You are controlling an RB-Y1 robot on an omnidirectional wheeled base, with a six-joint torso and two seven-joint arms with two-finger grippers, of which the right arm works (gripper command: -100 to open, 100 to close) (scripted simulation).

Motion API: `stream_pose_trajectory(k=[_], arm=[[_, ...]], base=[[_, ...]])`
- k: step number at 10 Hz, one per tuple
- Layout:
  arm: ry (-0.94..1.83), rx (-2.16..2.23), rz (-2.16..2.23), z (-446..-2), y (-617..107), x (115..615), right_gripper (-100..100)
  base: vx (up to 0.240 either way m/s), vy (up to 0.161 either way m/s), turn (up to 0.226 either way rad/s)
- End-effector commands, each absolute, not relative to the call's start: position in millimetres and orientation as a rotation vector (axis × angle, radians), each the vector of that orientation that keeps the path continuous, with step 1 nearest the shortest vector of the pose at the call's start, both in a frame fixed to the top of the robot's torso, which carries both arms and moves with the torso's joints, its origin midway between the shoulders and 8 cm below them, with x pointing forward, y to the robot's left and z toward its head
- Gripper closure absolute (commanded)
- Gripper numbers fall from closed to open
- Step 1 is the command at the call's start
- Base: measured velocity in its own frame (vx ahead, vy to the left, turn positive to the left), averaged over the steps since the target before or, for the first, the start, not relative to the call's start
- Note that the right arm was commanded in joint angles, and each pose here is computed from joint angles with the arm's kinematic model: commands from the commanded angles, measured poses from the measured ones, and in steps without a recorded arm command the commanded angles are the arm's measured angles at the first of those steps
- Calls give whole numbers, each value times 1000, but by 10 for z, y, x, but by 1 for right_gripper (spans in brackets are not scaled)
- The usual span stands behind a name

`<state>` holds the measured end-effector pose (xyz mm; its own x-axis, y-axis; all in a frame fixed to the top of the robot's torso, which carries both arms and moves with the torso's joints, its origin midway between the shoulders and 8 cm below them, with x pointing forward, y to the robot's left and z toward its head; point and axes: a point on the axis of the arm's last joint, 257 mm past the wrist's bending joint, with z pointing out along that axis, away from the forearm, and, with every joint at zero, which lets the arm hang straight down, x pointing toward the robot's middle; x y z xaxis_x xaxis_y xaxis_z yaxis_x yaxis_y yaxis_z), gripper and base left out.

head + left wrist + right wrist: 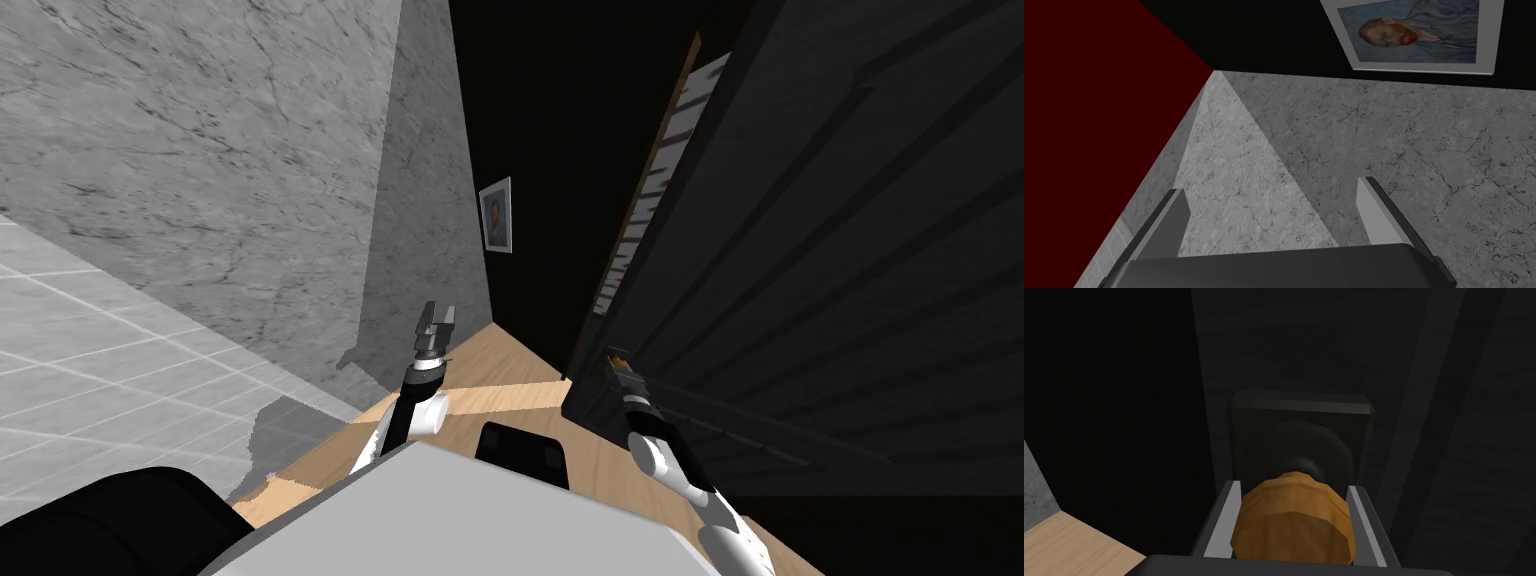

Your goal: Pull the door open

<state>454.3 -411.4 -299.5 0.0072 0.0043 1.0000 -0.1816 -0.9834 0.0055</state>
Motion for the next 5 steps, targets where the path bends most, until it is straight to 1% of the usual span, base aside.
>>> stream_pose_trajectory(k=[1,2,3,4,5], arm=[[-174,2134,2135,-2964,-4087,4502,100],[-166,2140,2140,-2962,-4068,4483,100],[-167,2145,2129,-2990,-4071,4488,100],[-151,2159,2135,-3009,-4041,4442,100],[-142,2161,2141,-3003,-4033,4426,100]], base=[[-248,-62,121],[-259,-45,124],[-117,-13,35],[-152,-36,133],[-251,-84,155]])
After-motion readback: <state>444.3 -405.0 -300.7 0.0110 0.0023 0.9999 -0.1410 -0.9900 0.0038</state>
